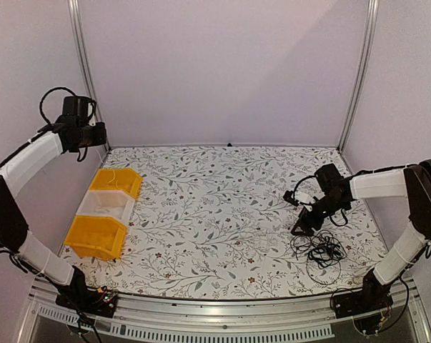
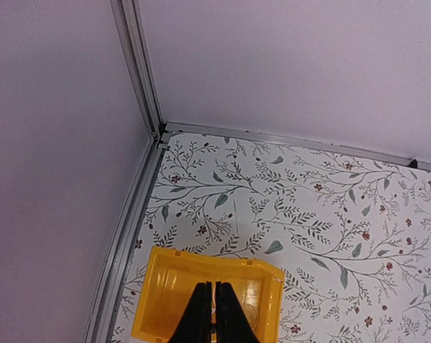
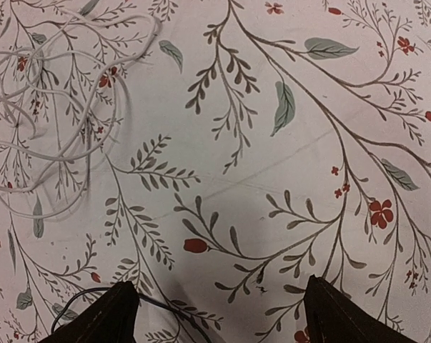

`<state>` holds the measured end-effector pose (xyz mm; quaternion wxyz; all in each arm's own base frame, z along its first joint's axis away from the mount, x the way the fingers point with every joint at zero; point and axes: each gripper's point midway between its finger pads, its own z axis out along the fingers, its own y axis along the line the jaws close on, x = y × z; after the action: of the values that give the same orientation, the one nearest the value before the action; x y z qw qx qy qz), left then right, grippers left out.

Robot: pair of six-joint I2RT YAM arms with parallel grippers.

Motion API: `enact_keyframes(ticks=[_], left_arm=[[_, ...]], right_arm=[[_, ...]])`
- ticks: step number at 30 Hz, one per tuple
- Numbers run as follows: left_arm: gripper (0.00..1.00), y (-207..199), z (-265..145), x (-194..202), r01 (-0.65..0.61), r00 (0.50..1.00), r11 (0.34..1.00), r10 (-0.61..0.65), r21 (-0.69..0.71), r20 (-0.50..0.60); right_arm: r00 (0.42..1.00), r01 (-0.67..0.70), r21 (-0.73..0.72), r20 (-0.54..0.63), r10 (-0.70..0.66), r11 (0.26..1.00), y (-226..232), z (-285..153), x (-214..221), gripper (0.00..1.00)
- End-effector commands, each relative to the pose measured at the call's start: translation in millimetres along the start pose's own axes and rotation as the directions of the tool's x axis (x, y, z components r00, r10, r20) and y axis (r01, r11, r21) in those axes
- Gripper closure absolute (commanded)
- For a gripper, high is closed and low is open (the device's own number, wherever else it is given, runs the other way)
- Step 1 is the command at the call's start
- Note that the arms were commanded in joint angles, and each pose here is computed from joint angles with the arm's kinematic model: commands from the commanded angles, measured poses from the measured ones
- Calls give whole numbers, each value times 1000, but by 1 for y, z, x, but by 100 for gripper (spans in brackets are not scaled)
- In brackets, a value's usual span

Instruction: Untangle the cables

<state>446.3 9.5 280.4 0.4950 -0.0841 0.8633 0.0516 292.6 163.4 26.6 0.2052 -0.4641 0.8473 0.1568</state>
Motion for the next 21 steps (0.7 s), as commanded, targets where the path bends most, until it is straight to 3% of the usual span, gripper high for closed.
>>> enact_keyframes(ticks=[1,12,21], left_arm=[[100,-2,23,16,11,1000,1000,-10,18,-25],[100,-7,73,62,43,990,999,-40,15,-136],[100,-10,88,109,98,959,995,-89,20,-271]], right_arm=[[1000,4,6,-12,-4,1000,-3,4,4,15],[1000,10,8,-22,-10,1000,-3,5,6,14],[999,16,16,-40,-15,1000,-5,8,10,13]])
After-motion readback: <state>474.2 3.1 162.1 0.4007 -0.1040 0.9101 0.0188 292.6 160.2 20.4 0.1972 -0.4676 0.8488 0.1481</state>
